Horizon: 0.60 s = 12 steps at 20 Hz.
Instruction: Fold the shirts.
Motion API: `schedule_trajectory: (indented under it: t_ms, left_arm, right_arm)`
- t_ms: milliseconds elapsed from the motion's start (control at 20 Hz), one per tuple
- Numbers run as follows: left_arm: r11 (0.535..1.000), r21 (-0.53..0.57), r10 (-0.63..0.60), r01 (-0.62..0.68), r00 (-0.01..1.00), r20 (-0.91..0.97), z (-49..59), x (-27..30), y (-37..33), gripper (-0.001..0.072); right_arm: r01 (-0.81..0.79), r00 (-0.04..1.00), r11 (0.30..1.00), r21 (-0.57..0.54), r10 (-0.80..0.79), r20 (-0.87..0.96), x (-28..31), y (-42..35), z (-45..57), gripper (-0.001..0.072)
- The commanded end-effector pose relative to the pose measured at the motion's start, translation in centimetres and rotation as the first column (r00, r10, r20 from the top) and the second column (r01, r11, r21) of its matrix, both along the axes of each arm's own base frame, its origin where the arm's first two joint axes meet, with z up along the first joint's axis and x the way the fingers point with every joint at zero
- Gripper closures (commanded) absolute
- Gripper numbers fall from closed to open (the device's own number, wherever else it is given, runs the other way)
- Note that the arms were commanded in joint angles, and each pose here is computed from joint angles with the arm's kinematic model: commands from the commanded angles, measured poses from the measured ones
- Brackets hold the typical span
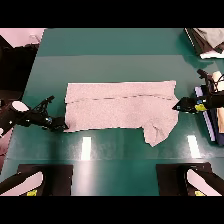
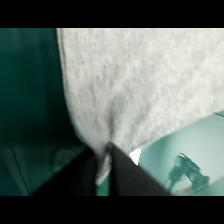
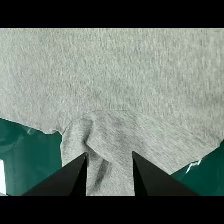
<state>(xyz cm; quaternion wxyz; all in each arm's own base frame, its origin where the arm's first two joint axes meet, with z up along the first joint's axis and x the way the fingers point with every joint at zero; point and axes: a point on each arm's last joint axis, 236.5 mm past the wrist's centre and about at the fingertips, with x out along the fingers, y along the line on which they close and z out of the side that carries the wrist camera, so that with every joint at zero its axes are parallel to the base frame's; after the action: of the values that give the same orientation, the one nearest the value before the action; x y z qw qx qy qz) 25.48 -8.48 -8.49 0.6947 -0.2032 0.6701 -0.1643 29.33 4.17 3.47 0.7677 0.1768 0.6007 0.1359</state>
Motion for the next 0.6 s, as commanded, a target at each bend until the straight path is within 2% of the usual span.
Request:
schedule_trajectory:
  t_ms: [0, 150, 250, 300, 350, 550]
  left_arm:
    - [1.0, -0.006, -0.018, 0.018, 1.0, 0.025, 0.2, 0.4, -1.2, 0.0685]
    - [1.0, 0.0, -0.031, 0.031, 0.997, 0.065, 1.6, 1.7, -1.1, 0.0686]
    - [0.999, -0.006, -0.035, 0.036, 0.995, 0.095, 2.9, 2.8, -1.2, 0.0685]
    - [0.999, -0.008, -0.037, 0.038, 0.994, 0.102, 3.2, 3.0, -1.3, 0.0685]
    - [0.999, -0.011, -0.036, 0.037, 0.994, 0.104, 3.3, 3.1, -1.3, 0.0685]
    - [0.998, -0.025, -0.062, 0.064, 0.996, 0.07, 3.3, 2.0, -1.6, 0.0685]
  right_arm:
    - [-0.006, 1.0, 0.998, -0.066, 0.005, -0.023, -1.4, -1.2, 0.0, 0.0399]
    - [0.03, 0.989, 0.984, -0.175, -0.055, -0.141, -4.9, -3.5, -3.1, 0.0399]
    - [0.026, 0.97, 0.986, -0.163, -0.064, -0.234, -7.7, -3.0, -6.0, 0.0368]
    - [0.025, 0.958, 0.991, -0.131, -0.061, -0.281, -8.9, -2.2, -7.3, 0.0266]
    - [0.03, 0.944, 0.995, -0.093, -0.059, -0.325, -9.7, -1.3, -8.4, 0.0224]
    - [0.147, 0.924, 0.988, -0.045, -0.153, -0.349, -8.9, -0.2, -12.1, 0.0254]
